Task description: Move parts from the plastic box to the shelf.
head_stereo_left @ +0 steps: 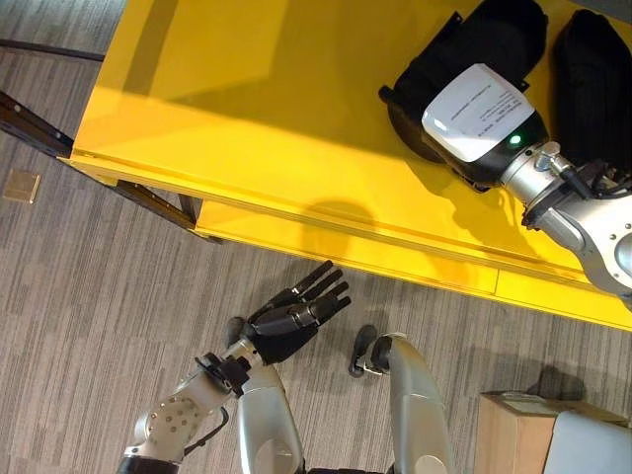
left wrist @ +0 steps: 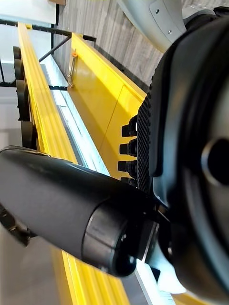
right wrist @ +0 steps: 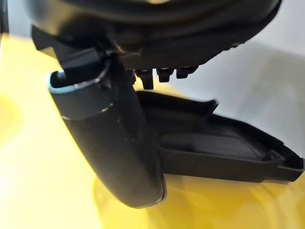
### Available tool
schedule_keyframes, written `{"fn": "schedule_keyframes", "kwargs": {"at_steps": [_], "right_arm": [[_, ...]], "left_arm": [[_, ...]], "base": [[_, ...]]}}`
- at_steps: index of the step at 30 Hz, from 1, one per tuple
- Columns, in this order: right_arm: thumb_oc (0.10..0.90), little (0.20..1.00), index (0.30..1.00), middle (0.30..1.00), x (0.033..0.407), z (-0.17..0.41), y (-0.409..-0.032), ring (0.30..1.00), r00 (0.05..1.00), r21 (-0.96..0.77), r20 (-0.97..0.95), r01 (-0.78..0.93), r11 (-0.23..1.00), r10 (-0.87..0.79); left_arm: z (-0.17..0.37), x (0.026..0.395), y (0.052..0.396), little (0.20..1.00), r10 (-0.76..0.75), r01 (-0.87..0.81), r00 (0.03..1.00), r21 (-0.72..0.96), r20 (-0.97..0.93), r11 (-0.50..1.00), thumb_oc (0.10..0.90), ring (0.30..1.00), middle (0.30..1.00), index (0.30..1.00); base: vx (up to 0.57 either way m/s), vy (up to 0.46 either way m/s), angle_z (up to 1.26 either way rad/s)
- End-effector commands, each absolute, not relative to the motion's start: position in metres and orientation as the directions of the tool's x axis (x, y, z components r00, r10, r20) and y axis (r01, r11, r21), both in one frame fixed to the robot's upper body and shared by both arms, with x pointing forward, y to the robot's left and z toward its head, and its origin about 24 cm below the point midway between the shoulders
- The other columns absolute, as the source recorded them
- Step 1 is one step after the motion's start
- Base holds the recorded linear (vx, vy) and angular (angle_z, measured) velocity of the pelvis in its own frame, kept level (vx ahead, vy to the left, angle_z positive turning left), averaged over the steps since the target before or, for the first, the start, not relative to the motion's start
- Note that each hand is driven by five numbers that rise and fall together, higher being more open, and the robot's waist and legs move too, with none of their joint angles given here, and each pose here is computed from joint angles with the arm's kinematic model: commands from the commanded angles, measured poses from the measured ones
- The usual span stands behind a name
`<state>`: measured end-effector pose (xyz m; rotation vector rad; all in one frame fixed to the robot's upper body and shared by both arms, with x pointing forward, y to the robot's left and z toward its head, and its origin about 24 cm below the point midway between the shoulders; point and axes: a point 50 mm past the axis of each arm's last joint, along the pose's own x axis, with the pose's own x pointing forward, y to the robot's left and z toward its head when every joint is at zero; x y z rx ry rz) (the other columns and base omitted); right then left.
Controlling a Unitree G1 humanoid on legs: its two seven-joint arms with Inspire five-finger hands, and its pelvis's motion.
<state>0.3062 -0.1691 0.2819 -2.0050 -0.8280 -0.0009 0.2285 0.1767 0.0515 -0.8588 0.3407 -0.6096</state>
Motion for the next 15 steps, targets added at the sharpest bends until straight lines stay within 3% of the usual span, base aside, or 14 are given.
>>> {"fn": "schedule_keyframes", "kwargs": {"at_steps": [1, 11, 15], "right_arm": [[0.900, 1.000, 1.000, 1.000, 0.281, 0.333, -0.147, 1.000, 0.556, -0.615, 0.472, 0.764, -0.197, 0.684], [0.900, 1.000, 1.000, 1.000, 0.275, 0.321, -0.113, 1.000, 0.507, -0.644, 0.391, 0.747, -0.165, 0.768], [0.900, 1.000, 1.000, 1.000, 0.272, 0.327, -0.109, 1.000, 0.448, -0.675, 0.508, 0.737, 0.018, 0.736]], "left_arm": [[0.074, 0.222, 0.151, 1.000, -0.706, 0.514, 0.691, -0.792, 0.154, 0.330, 0.900, 1.000, 1.000, 1.000], [0.071, 0.222, 0.144, 1.000, -0.708, 0.526, 0.680, -0.801, 0.193, 0.287, 0.900, 1.000, 1.000, 1.000], [0.070, 0.221, 0.140, 1.000, -0.706, 0.520, 0.681, -0.808, 0.197, 0.276, 0.900, 1.000, 1.000, 1.000]], "base": [[-0.02, 0.069, -0.01], [-0.01, 0.069, 0.01], [0.02, 0.092, 0.00]]}}
